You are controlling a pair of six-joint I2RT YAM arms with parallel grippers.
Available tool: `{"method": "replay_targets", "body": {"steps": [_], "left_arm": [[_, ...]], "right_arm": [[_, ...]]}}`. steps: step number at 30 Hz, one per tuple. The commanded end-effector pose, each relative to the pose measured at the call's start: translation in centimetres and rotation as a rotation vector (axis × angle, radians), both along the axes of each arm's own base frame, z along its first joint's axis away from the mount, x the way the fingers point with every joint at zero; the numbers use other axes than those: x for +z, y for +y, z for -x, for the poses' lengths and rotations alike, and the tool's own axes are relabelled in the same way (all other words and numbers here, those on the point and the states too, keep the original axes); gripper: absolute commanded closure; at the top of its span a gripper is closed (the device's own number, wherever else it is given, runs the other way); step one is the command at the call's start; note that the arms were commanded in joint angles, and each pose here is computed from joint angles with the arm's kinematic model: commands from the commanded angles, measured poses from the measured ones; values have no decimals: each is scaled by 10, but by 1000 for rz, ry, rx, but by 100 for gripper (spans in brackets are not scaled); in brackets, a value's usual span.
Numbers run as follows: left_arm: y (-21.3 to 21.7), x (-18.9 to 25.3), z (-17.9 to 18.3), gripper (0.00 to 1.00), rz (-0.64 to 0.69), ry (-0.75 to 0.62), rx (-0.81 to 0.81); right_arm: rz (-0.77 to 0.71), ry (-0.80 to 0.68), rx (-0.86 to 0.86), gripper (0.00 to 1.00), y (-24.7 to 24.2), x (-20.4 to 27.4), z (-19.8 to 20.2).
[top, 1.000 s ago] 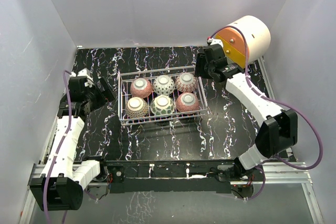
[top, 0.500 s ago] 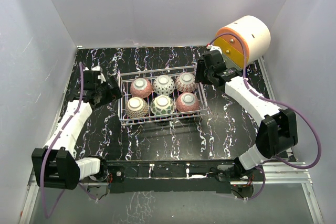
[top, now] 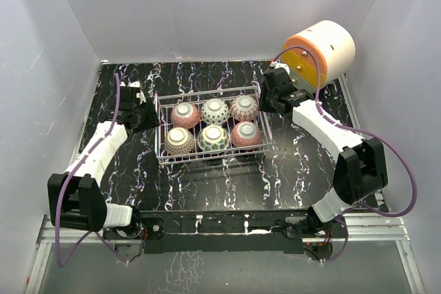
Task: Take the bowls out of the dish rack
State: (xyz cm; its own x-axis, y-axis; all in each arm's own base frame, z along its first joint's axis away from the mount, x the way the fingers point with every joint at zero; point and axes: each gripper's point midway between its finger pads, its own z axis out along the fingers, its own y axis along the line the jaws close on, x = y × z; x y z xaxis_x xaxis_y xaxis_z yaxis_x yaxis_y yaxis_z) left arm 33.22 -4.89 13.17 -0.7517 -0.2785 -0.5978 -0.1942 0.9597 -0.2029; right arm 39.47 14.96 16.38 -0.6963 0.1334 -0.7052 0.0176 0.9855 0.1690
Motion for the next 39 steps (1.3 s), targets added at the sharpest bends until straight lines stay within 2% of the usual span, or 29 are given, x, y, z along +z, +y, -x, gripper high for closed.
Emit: {"method": "replay_targets", "body": {"steps": [1, 3, 5, 10, 17, 27, 39], "left_arm": [[-3, 12, -8, 60, -19, -48, -31], [-7, 12, -10, 68, -21, -59, -46], [-10, 12, -13, 73, -28, -69, -58], [-15, 5, -15, 81, -39, -52, -74], [-22, 8, -18, 100, -26, -86, -97], [-31, 42, -37, 100, 9, -157, -107], [-33, 54, -54, 100, 9, -175, -106]], "right_arm": [[-7, -74, -27, 76, 0, 14, -13], [0, -80, -30, 86, -2, 16, -13], [5, -80, -23, 90, -2, 15, -13], [-11, -73, 1, 92, 4, 10, -15], [-29, -69, 33, 92, 11, 10, -16], [-99, -131, 75, 92, 24, 39, -19], [-102, -171, 79, 92, 27, 64, -29]]}}
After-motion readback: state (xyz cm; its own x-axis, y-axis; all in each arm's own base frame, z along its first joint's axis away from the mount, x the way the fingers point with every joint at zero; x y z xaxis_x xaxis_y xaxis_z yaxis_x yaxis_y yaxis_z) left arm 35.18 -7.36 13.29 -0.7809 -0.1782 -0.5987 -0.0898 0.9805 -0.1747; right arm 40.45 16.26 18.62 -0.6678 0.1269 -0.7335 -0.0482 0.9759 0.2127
